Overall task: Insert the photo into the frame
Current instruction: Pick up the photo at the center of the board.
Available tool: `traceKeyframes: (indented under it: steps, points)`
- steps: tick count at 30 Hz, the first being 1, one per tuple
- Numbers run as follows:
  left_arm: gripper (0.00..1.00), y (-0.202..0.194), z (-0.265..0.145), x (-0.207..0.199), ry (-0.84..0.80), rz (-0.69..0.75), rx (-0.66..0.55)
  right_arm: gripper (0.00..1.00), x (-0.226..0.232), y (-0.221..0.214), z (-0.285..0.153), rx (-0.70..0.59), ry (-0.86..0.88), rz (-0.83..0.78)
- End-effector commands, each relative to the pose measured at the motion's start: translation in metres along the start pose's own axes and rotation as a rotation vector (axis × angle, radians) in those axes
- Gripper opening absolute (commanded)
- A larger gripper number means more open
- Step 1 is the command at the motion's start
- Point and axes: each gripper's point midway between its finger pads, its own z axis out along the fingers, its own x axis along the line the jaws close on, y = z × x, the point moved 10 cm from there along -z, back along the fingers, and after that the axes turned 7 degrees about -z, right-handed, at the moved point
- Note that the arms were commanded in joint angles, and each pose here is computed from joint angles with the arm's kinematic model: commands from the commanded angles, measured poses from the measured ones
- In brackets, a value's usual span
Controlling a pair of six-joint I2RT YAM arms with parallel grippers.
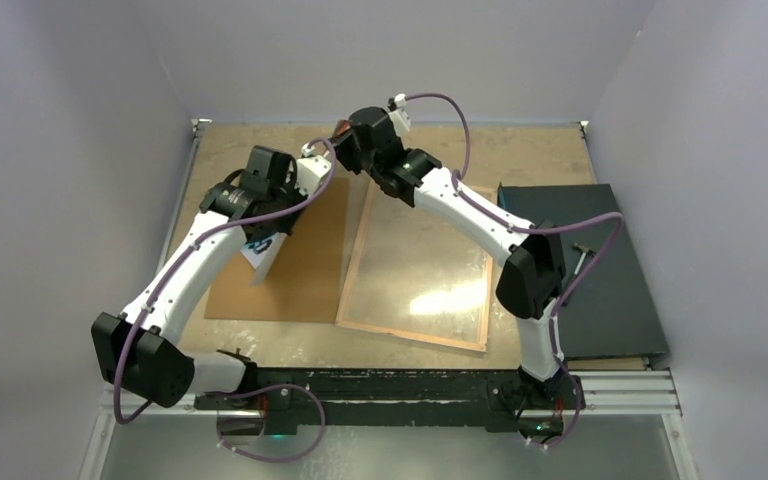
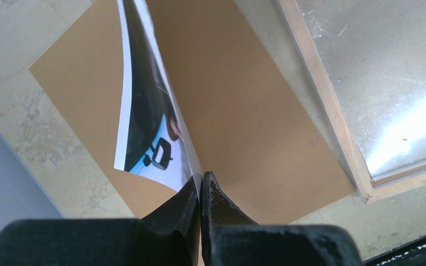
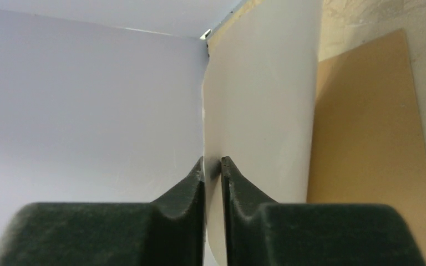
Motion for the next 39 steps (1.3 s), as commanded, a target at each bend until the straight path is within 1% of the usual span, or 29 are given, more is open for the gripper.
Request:
traceKeyframes:
  steps: [1, 4, 8, 10, 11, 14, 17, 22, 23, 25, 28, 29, 30, 31, 32, 33, 35, 37, 38, 39]
  points:
    - [0.00, 0.011, -0.008, 0.000, 0.008, -0.002, -0.052, 0.27, 0.011, 0.010, -0.019, -0.001, 0.040, 0.027]
    - [0.00, 0.016, -0.014, 0.001, 0.009, 0.002, -0.067, 0.61, 0.009, 0.017, -0.023, 0.006, 0.072, 0.001]
    - [0.00, 0.027, -0.024, 0.004, 0.014, 0.012, -0.094, 0.86, -0.005, 0.034, -0.034, 0.034, 0.118, -0.070]
    - [0.00, 0.033, -0.028, 0.003, -0.009, 0.018, -0.113, 0.95, -0.014, 0.047, -0.046, 0.019, 0.163, -0.105]
    - [0.00, 0.036, -0.029, 0.003, -0.020, 0.023, -0.118, 0.98, -0.017, 0.054, -0.053, 0.008, 0.199, -0.122]
    - [0.00, 0.045, -0.030, 0.002, -0.057, 0.040, -0.118, 0.99, -0.029, 0.076, -0.074, -0.015, 0.284, -0.181]
    - [0.00, 0.052, -0.029, 0.001, -0.090, 0.060, -0.113, 0.99, -0.045, 0.090, -0.084, 0.016, 0.389, -0.261]
    - [0.00, 0.068, -0.045, 0.002, -0.112, 0.102, -0.139, 0.99, -0.062, 0.100, -0.097, 0.135, 0.591, -0.562]
    - [0.00, 0.070, -0.047, 0.002, -0.112, 0.106, -0.143, 0.99, -0.064, 0.101, -0.098, 0.141, 0.571, -0.587]
    - [0.00, 0.069, -0.048, 0.002, -0.112, 0.103, -0.151, 0.99, -0.069, 0.107, -0.096, 0.094, 0.446, -0.597]
    - [0.00, 0.068, -0.046, 0.001, -0.118, 0.101, -0.150, 0.98, -0.084, 0.103, -0.093, 0.090, 0.217, -0.546]
    - [0.00, 0.068, -0.046, 0.001, -0.121, 0.103, -0.149, 0.99, -0.091, 0.100, -0.095, 0.105, 0.183, -0.537]
    - [0.00, 0.069, -0.048, 0.001, -0.124, 0.108, -0.151, 0.99, -0.096, 0.094, -0.099, 0.127, 0.203, -0.522]
    - [0.00, 0.071, -0.049, 0.002, -0.126, 0.113, -0.149, 0.99, -0.096, 0.092, -0.105, 0.110, 0.272, -0.534]
    - [0.00, 0.071, -0.052, 0.002, -0.127, 0.123, -0.146, 0.99, -0.091, 0.091, -0.113, 0.088, 0.400, -0.595]
    - [0.00, 0.071, -0.054, 0.002, -0.128, 0.137, -0.144, 0.99, -0.091, 0.091, -0.119, 0.052, 0.465, -0.660]
    - [0.00, 0.069, -0.059, 0.003, -0.126, 0.161, -0.141, 0.99, -0.093, 0.095, -0.128, -0.031, 0.526, -0.828]
    - [0.00, 0.066, -0.062, 0.003, -0.121, 0.174, -0.140, 0.99, -0.093, 0.095, -0.136, -0.081, 0.614, -0.935]
    - [0.00, 0.062, -0.063, 0.003, -0.125, 0.177, -0.138, 0.99, -0.091, 0.097, -0.137, -0.099, 0.643, -1.006]
    - [0.00, 0.059, -0.062, 0.002, -0.132, 0.179, -0.135, 0.99, -0.090, 0.097, -0.133, -0.084, 0.663, -1.052]
